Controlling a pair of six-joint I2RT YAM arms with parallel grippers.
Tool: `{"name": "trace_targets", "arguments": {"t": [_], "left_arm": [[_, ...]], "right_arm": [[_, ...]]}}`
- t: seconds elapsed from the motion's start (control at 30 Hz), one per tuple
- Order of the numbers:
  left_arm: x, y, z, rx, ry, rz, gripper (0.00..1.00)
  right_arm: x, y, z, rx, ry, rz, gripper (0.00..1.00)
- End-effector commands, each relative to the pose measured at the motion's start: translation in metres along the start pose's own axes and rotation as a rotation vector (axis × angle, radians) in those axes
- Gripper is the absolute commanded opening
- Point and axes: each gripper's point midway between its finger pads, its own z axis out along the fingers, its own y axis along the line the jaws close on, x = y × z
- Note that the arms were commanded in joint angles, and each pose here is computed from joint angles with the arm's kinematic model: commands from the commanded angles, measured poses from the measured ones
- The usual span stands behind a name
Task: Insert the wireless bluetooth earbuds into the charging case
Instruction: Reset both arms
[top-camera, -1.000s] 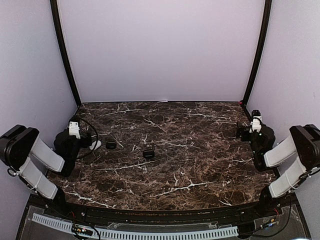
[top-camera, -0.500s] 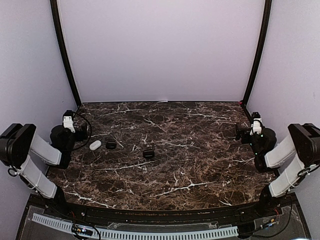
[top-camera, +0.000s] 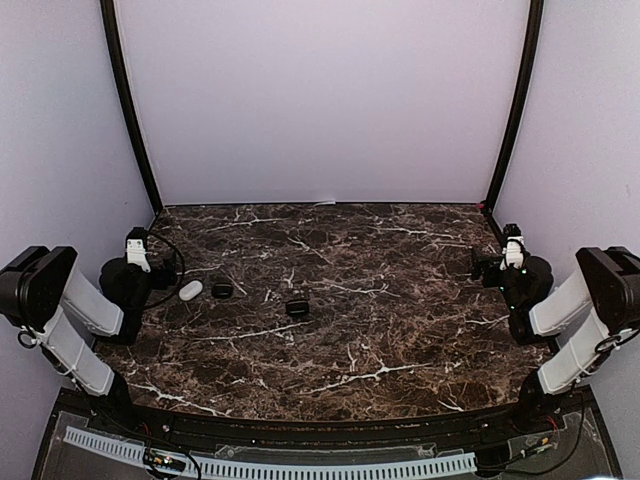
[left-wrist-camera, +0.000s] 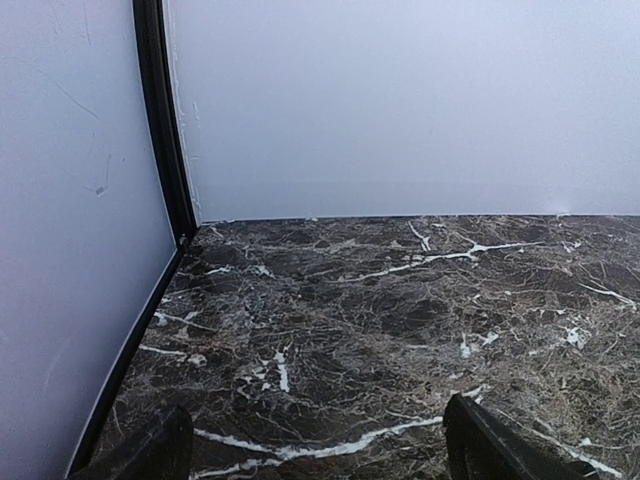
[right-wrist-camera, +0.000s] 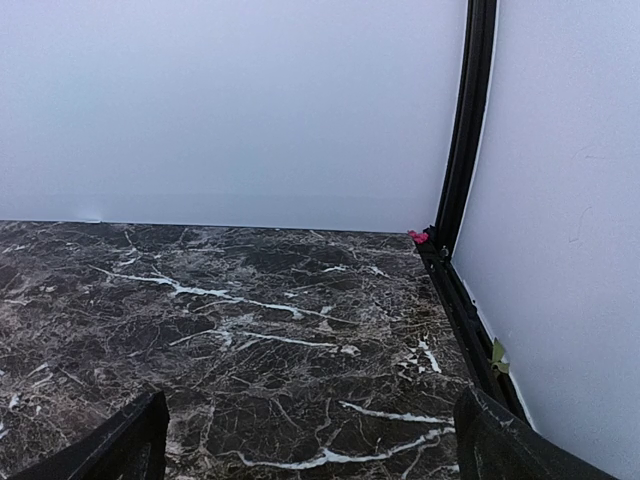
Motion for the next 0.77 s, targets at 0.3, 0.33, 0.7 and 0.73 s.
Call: {"name": "trace_targets", "arguments": {"t": [0.3, 0.33, 0.7, 0.73], "left_arm": [[-0.0079, -0.0024, -0.0026, 0.018, -0.037, 0.003, 0.99], [-0.0081, -0.0026, -0.0027, 0.019, -0.037, 0.003, 0.99], [-0.0079, -0.0027, -0.0026, 0.019, -0.037, 0.003, 0.99], [-0.0084, -0.0029, -0.0025, 0.020, -0.038, 0.003, 0.99]], "right_arm": [[-0.0078, 0.0004, -0.0011, -0.005, -0.037, 0.009, 0.99], [-0.0079, 0.0002, -0.0010, -0.005, -0.037, 0.009, 0.99], [-0.0079, 0.0013, -0.0001, -0.010, -0.036, 0.009, 0.99], [-0.0080, 0.0012, -0.0007, -0.009, -0.037, 0.009, 0.99]]}}
